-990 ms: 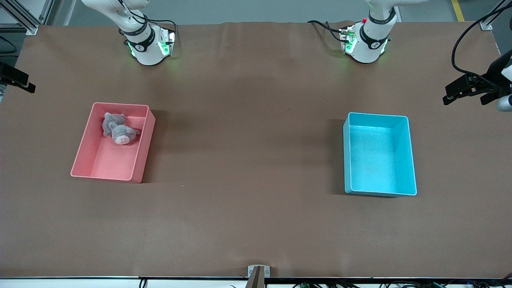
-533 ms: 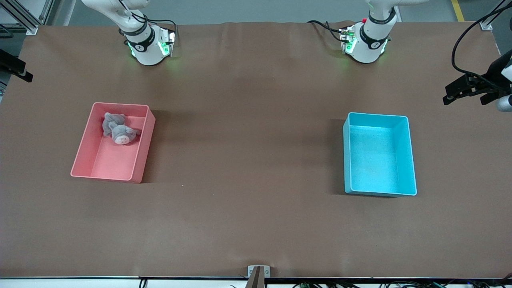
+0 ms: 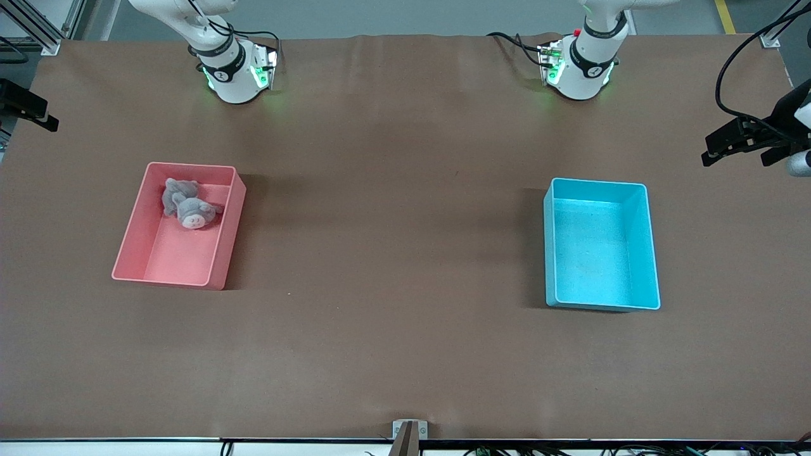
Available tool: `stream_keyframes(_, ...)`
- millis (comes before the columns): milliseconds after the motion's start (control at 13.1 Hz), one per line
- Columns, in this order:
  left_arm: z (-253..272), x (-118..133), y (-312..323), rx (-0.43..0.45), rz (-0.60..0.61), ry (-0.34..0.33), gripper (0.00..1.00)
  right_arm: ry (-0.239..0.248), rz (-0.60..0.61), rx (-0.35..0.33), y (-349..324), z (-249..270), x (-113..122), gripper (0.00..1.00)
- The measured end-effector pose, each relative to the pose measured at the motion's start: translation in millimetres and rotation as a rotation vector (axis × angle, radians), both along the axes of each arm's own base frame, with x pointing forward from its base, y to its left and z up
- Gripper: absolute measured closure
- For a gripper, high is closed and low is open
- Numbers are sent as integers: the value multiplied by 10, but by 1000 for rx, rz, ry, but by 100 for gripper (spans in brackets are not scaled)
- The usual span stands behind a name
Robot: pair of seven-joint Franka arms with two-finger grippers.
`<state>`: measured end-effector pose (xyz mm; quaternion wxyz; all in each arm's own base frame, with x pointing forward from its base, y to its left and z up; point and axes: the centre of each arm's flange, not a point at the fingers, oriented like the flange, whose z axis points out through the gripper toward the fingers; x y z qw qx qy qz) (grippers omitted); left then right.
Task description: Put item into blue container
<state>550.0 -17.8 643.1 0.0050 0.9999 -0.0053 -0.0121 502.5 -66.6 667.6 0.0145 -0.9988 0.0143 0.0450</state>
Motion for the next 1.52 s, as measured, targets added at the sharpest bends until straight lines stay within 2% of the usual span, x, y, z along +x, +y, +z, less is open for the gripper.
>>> stream_keyframes(761,1,0,0,0,0,0,0,-1,-20,-4,75,14,12,0)
stream_keyframes(913,8,1,-26,0,-5,-2,0,43,-35,-6,9,-253,173,0)
stream_keyframes(1066,61,1,-83,-1,-15,-13,0,75,-71,-14,-188,-701,486,0)
stream_keyframes(1218,117,0,-95,-1,-17,-25,0,131,-103,-18,-396,-1204,728,0)
stream_keyframes(1370,126,2,-73,-1,-13,-27,0,180,-118,-13,-488,-1588,841,0)
stream_keyframes(1522,126,4,-52,-1,-9,-27,0,193,-141,34,-510,-1973,843,0)
